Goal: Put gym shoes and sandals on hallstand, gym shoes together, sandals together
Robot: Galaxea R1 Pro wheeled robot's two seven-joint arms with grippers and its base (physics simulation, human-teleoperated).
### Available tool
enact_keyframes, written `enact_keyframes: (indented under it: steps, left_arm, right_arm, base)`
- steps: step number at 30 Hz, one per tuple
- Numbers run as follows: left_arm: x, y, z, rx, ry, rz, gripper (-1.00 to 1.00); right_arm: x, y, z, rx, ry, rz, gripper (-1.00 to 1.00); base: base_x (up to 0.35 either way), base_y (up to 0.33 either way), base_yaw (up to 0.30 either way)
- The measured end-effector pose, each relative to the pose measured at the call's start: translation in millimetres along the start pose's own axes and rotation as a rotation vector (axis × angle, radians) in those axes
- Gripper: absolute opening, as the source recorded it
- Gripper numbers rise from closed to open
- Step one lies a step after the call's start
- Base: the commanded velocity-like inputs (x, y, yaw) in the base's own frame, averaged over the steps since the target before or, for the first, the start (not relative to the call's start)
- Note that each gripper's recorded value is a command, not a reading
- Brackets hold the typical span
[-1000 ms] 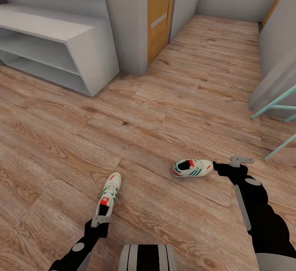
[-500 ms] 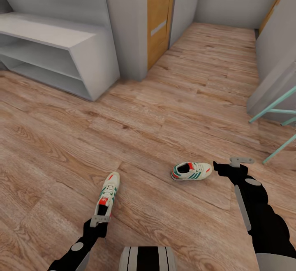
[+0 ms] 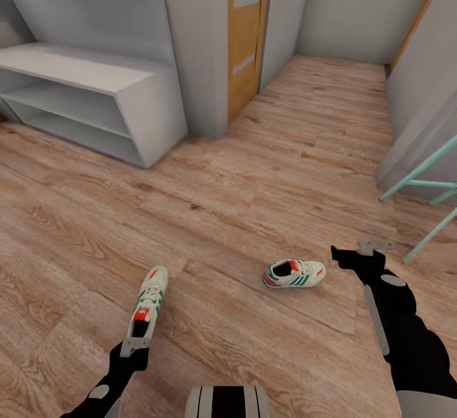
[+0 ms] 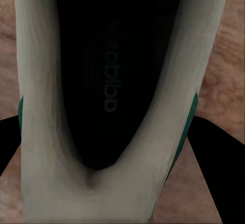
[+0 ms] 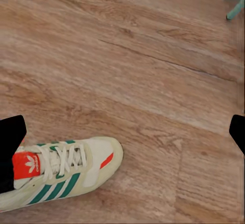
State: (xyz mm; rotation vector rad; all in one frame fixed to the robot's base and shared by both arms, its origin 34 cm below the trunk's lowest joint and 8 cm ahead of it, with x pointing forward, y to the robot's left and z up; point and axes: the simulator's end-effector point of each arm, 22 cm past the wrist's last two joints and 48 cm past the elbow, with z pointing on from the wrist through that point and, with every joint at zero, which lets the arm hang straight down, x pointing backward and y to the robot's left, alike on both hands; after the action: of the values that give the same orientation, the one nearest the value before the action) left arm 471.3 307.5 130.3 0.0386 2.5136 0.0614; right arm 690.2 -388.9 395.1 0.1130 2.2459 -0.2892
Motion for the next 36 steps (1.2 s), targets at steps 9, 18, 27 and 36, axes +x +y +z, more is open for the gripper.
enact_keyframes:
  steps: [9,18,27,36]
  left_arm:
    - [-22,0,-8.4,-0.004,-0.050,-0.015,-1.00]
    - [-34,-1,-21.1,-0.005,-0.084,-0.018,-1.00]
    - [-57,-4,-29.6,0.000,-0.130,-0.022,-1.00]
    - [-81,-3,-38.7,-0.001,-0.178,-0.023,-1.00]
  right_arm:
    - [68,-45,-17.0,0.072,0.013,0.021,1.00]
    - [166,-30,-13.7,0.036,-0.036,0.023,1.00]
    - [201,-21,-26.0,0.014,-0.029,0.033,1.00]
    - [229,-21,-45.4,0.006,-0.058,0.041,1.00]
  base:
    - [0.000,0.000,0.000]
    - [0.000,0.000,-0.025]
    - [0.000,0.000,-0.063]
    - [0.000,0.000,-0.068]
